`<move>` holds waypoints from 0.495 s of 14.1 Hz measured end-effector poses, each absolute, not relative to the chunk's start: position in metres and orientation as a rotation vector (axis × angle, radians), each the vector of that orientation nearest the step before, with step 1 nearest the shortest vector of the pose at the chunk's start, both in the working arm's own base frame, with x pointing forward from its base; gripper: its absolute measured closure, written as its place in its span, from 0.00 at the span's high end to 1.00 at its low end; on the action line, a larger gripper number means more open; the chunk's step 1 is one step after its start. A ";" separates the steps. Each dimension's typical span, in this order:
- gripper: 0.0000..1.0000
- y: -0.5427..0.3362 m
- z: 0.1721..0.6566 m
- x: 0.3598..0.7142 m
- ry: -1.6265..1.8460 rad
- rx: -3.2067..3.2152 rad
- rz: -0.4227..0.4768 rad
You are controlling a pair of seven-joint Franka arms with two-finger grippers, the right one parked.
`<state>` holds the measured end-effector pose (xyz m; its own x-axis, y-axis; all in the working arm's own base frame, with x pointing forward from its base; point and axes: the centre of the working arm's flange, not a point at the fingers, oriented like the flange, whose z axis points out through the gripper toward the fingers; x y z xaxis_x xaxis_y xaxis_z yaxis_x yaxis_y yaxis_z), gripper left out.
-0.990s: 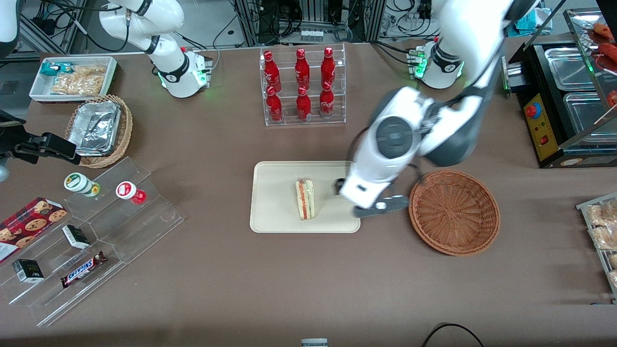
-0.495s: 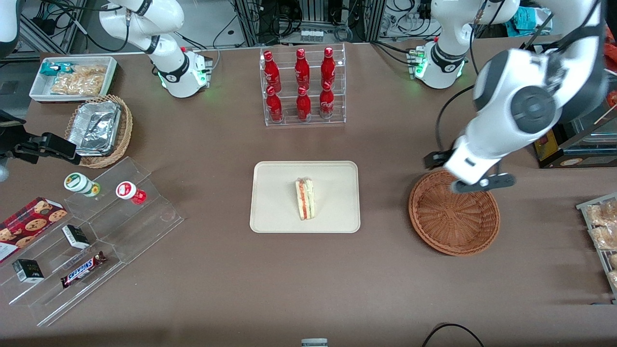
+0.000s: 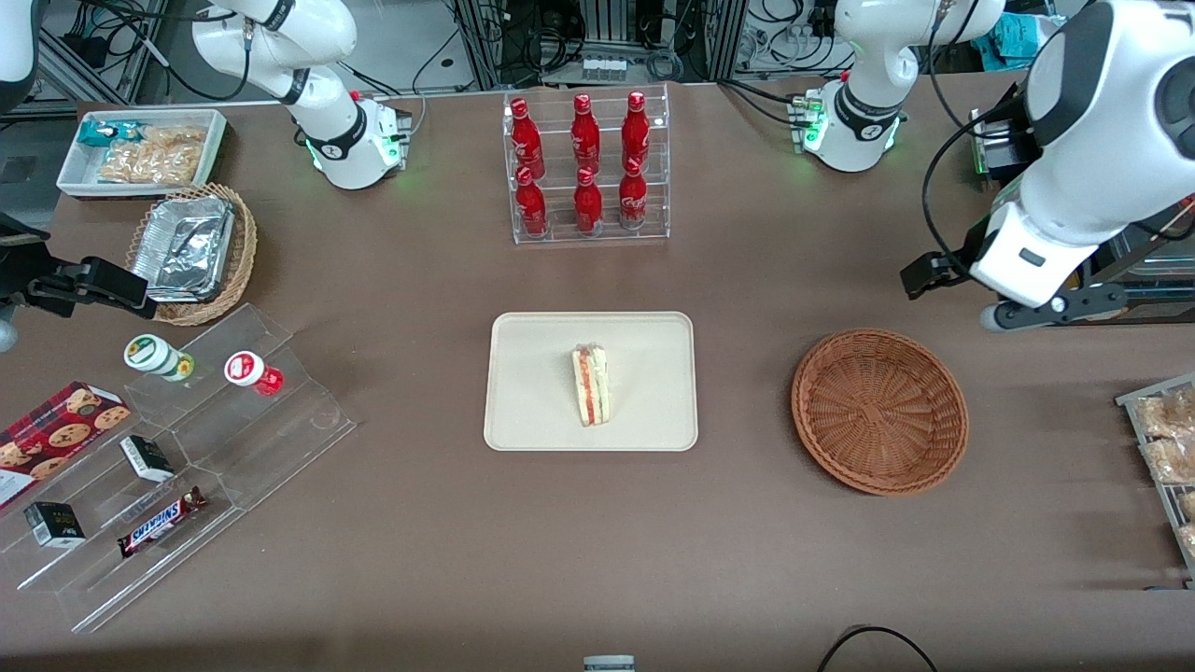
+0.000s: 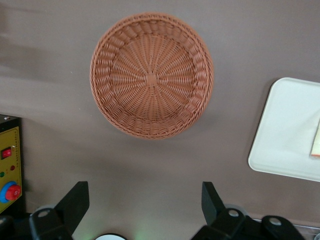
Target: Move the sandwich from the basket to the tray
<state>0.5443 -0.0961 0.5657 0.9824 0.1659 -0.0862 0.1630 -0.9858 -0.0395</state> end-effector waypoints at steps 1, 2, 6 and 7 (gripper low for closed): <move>1.00 -0.095 0.575 0.545 -0.262 -3.101 0.111; 1.00 -0.095 0.584 0.547 -0.263 -3.106 0.082; 1.00 -0.096 0.606 0.549 -0.263 -3.119 0.015; 1.00 -0.096 0.608 0.549 -0.263 -3.120 0.010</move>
